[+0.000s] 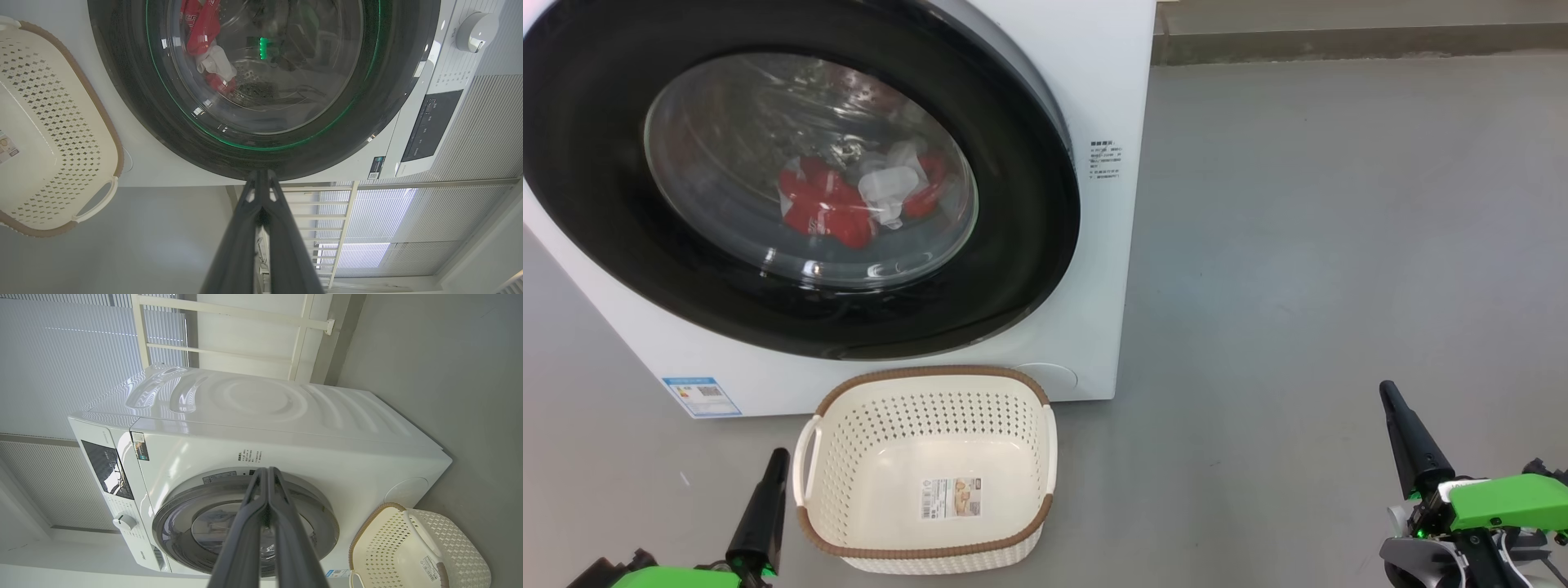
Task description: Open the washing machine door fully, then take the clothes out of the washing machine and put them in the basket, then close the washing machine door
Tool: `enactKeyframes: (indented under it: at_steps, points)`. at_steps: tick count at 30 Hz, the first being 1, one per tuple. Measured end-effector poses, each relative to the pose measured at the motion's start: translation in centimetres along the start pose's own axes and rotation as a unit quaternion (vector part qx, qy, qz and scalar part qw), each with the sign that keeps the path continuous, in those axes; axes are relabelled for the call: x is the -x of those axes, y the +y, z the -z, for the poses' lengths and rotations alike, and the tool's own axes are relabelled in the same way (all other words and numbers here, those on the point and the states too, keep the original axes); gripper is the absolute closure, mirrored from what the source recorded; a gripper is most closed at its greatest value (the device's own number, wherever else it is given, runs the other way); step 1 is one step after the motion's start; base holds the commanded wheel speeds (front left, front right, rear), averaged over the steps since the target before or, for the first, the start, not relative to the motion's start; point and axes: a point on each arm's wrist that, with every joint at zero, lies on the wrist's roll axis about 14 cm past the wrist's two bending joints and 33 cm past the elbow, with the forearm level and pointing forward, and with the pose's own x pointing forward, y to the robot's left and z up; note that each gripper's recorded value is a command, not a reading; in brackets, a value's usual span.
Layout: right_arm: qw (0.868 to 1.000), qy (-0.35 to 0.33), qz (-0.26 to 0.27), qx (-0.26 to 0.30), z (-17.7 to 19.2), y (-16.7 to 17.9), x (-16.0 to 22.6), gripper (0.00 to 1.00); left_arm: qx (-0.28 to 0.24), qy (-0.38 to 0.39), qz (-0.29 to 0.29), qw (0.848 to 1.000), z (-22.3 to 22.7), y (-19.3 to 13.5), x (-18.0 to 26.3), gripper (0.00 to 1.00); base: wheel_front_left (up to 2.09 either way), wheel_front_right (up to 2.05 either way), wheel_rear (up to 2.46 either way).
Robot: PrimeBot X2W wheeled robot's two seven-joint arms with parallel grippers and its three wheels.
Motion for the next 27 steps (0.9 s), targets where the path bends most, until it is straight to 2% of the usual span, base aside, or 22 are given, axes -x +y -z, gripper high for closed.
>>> enactKeyframes:
  at_steps: [27]
  points:
    - [1.0,0.0,0.0,0.0,0.0,0.0,0.0,1.0,0.0,0.0,0.0,1.0,0.0,0.0,0.0,1.0,0.0,0.0,0.0]
